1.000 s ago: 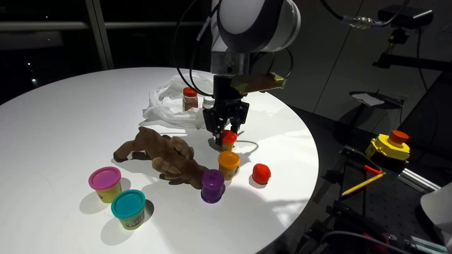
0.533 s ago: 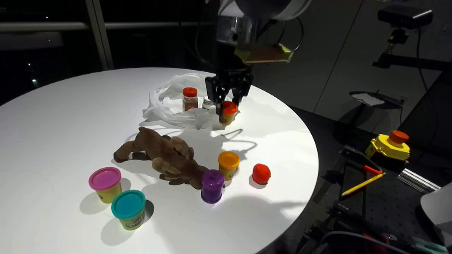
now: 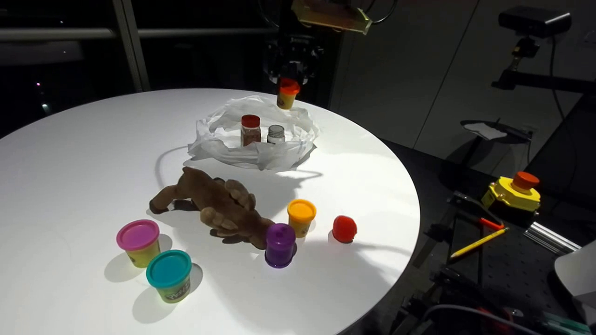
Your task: Put all the objects on the table in the plastic bag
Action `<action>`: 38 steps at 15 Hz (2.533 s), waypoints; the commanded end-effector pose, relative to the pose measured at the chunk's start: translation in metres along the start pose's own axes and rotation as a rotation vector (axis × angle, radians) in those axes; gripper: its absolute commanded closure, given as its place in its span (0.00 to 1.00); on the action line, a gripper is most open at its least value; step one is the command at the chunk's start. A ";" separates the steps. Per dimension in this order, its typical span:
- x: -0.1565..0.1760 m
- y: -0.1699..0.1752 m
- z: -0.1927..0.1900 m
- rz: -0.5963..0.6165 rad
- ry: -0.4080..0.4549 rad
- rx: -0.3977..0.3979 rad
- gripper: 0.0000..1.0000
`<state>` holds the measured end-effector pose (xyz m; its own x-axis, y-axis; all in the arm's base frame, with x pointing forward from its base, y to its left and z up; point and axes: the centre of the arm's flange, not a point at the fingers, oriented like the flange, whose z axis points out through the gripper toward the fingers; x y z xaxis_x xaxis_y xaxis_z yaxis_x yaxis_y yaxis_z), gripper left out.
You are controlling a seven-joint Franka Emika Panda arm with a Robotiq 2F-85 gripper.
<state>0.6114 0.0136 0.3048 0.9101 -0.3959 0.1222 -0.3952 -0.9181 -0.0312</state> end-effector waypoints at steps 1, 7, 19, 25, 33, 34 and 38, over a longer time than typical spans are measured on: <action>0.059 -0.016 0.014 0.080 0.016 0.002 0.72; 0.106 -0.015 0.083 0.150 -0.060 -0.022 0.72; 0.150 0.043 0.156 0.337 -0.093 0.046 0.72; 0.109 0.043 0.082 0.289 -0.071 0.033 0.00; 0.019 0.023 -0.006 0.159 -0.042 -0.012 0.00; 0.004 0.020 -0.009 0.122 -0.047 -0.025 0.00; -0.067 -0.005 -0.006 -0.067 -0.067 -0.094 0.00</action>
<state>0.6164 0.0096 0.2995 0.8951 -0.4437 0.0444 -0.4450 -0.8952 0.0247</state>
